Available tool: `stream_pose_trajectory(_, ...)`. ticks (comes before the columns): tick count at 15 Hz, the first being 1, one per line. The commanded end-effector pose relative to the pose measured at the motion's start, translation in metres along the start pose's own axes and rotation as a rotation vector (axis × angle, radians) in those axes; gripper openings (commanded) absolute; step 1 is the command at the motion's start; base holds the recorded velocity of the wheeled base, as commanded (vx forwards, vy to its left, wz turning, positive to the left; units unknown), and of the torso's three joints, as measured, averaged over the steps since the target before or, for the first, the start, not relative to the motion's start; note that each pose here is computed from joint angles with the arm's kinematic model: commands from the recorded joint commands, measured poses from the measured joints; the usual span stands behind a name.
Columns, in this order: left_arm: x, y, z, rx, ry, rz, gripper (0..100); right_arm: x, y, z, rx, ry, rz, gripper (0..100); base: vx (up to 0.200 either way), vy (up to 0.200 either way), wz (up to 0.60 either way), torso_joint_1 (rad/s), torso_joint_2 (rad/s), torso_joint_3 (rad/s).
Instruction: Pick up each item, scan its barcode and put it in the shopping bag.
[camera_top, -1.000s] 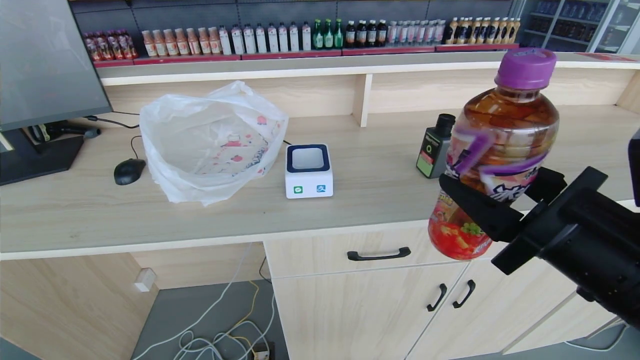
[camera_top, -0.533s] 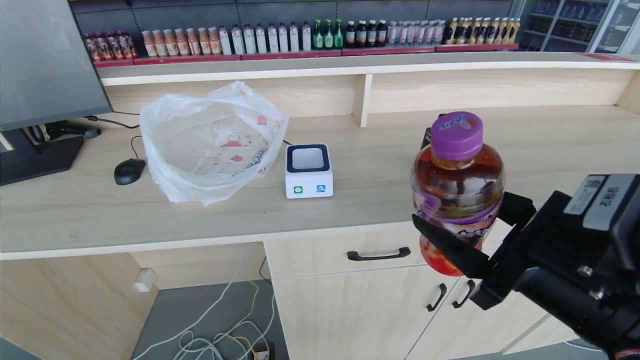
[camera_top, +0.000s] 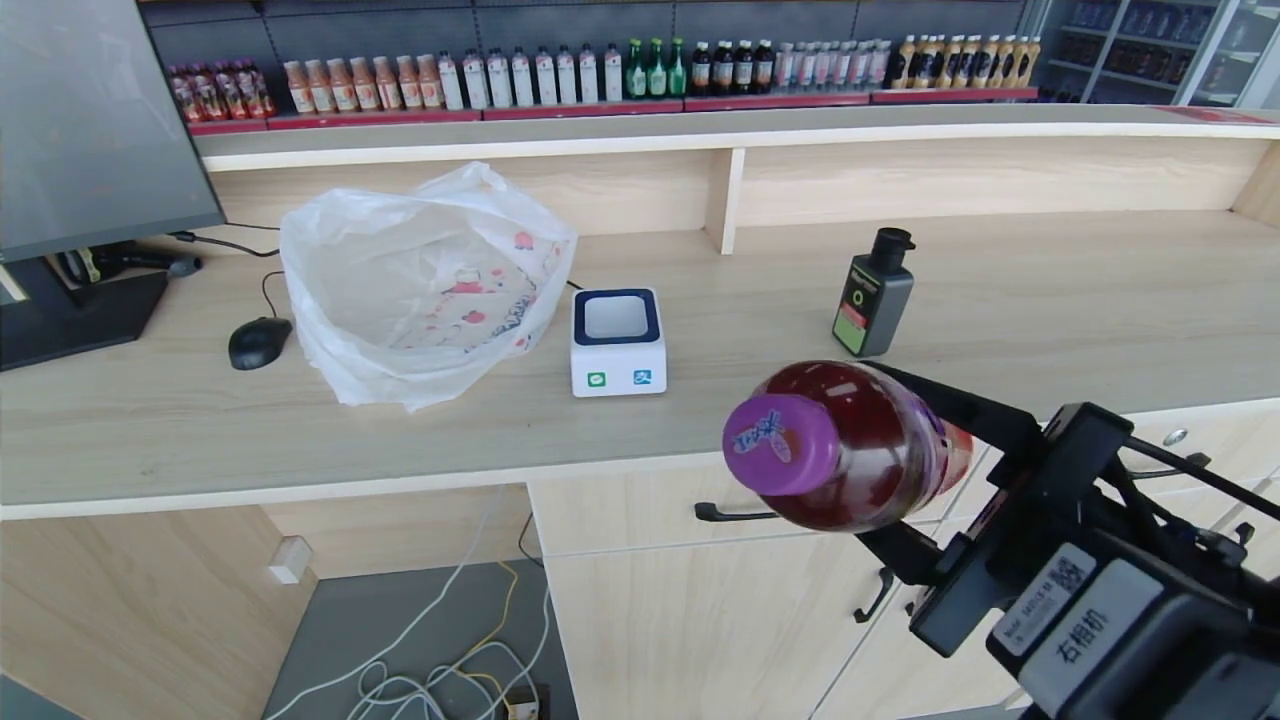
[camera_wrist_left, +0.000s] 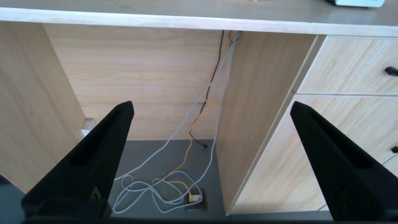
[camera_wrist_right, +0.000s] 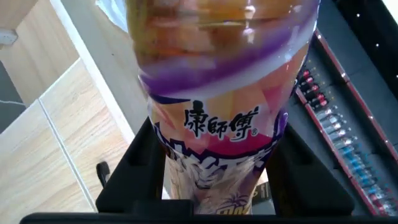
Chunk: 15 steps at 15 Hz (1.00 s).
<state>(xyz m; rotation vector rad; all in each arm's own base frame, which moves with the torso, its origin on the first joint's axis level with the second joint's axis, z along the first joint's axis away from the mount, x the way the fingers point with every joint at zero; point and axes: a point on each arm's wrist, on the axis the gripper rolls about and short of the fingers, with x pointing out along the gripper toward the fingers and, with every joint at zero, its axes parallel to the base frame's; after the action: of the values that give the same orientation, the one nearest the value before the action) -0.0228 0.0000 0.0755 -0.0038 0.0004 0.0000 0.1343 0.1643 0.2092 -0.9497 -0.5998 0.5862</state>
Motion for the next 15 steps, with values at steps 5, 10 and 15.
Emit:
stream_pose_trajectory(5,0.0000,0.0000,0.0000,-0.001,0.000,0.000,100,-0.0007,0.0101,0.0040,-0.234,-0.116,0.042,0,0.000,0.000,0.00,0.000,0.00,0.000)
stream_pose_trajectory(10,0.0000,0.0000,0.0000,-0.001,0.000,0.000,100,-0.0005,0.0123,0.0052,-0.366,-0.181,0.040,0,0.000,0.000,0.00,0.000,0.00,0.000)
stream_pose_trajectory(15,0.0000,0.0000,0.0000,-0.001,0.000,0.000,100,0.0001,0.0088,0.0080,-0.421,-0.228,0.009,0,0.000,0.000,0.00,0.000,0.00,0.000)
